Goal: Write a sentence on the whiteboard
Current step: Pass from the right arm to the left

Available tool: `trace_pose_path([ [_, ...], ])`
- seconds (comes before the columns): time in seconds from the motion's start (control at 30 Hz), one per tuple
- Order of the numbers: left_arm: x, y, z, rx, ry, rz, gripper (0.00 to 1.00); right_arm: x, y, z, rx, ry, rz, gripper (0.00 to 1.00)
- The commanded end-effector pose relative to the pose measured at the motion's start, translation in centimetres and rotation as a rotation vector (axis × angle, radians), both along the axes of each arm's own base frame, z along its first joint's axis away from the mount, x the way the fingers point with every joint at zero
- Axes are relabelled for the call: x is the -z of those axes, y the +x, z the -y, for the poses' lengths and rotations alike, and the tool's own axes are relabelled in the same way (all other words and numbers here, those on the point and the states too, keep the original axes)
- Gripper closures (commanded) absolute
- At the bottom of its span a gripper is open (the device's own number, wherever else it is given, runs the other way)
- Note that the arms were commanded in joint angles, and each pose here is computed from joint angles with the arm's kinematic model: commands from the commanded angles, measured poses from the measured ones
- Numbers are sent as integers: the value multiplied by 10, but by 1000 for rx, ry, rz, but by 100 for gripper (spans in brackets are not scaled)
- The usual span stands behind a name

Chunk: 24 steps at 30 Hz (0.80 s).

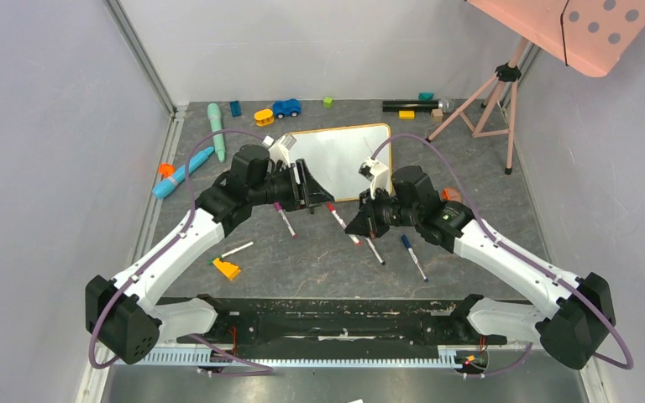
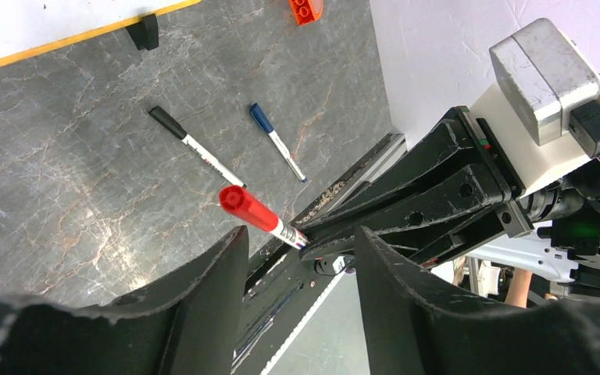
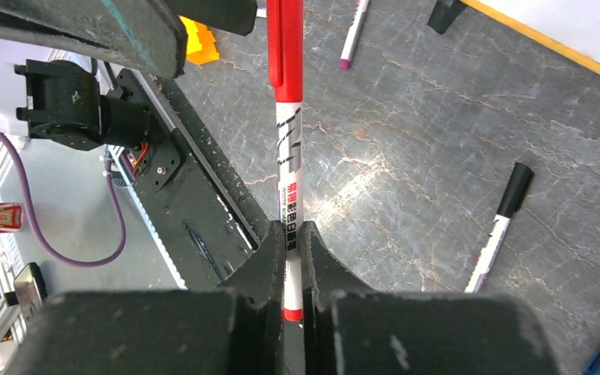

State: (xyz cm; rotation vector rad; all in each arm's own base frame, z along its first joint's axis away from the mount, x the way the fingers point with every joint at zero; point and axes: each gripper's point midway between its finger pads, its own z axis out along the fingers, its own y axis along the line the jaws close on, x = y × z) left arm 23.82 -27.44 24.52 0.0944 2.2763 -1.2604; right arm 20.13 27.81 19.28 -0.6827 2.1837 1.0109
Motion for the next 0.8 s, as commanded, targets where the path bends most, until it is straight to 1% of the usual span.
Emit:
trace_pose_path([
  [0.0,-27,1,8,18,-67,41,43,-28,0,-16,-55,84,36,100],
  [0.17,-21,2,7,10,-50,26,40,-37,2,-17,-53,108,70,100],
  [0.3,-10,6,2,-25,-9,-1,32,-39,7,-13,-23,95,86,100],
  [0.43,-5,9,3,-33,5,-22,30,-40,6,-14,-35,97,93,100],
  [0.5,-3,9,5,-25,2,-31,36,-41,4,-17,-58,108,90,100],
  [0.53,-4,9,6,-22,0,-34,37,-43,3,-19,-67,118,94,100],
  [0.6,-4,9,7,-17,-3,-37,45,-46,3,-19,-71,126,105,100],
  [0.63,-5,9,7,-15,-7,-35,47,-47,3,-20,-76,128,107,100],
  [0.77,-5,11,9,-20,-14,-43,49,-43,-1,-20,-98,127,98,100],
])
